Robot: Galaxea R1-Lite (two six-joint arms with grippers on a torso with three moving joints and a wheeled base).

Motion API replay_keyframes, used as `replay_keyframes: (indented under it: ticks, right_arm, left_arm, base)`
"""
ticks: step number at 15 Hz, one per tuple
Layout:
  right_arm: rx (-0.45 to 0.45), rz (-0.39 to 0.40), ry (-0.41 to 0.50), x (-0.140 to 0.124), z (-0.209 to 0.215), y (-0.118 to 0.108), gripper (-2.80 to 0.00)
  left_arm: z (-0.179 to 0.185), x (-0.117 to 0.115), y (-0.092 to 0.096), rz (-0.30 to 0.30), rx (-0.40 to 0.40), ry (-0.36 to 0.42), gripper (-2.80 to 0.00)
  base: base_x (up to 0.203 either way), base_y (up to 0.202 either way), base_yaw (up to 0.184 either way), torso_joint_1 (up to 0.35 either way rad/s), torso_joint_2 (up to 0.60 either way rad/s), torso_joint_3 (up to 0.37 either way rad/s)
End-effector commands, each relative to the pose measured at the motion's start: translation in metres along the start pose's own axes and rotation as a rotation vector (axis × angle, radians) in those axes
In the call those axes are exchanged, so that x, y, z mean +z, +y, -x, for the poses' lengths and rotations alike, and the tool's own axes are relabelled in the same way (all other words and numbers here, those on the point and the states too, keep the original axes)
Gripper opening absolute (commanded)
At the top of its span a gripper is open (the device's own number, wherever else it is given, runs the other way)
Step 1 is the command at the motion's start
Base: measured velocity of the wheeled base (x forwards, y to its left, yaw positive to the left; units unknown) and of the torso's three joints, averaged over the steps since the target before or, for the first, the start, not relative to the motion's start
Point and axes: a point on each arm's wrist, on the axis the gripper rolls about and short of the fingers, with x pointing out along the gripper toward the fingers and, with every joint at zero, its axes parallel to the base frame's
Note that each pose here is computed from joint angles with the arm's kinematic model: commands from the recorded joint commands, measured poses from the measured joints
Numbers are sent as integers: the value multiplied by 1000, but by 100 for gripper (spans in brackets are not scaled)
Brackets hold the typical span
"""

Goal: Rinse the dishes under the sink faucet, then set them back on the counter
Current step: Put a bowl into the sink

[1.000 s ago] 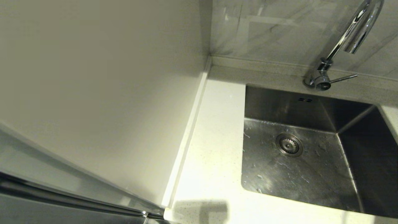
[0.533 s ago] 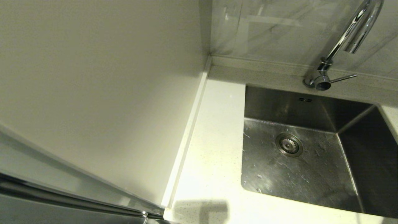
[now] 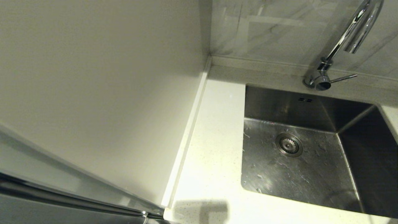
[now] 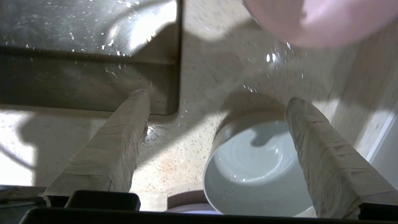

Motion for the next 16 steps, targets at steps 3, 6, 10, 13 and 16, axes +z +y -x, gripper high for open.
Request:
replay_keyframes:
  ticks: [3, 6, 10, 13, 16]
  right_arm:
    - [44, 111, -38, 19, 0, 23, 0]
    - [48, 178, -53, 31, -20, 17, 0]
    - [-72, 280, -110, 44, -54, -13, 0]
    - [-82, 287, -115, 46, -66, -24, 0]
    - [-67, 272, -103, 44, -75, -30, 0]
  left_arm:
    - [0, -1, 0, 0, 1, 2, -280]
    - [0, -1, 0, 0, 1, 2, -280]
    - [0, -1, 0, 0, 1, 2, -280]
    - [0, -1, 0, 0, 1, 2, -280]
    - [0, -1, 0, 0, 1, 2, -280]
  base:
    - [0, 0, 0, 0, 0, 0]
    - [0, 0, 0, 0, 0, 0]
    - [0, 0, 0, 0, 0, 0]
    - [0, 0, 0, 0, 0, 0]
    - [0, 0, 0, 0, 0, 0]
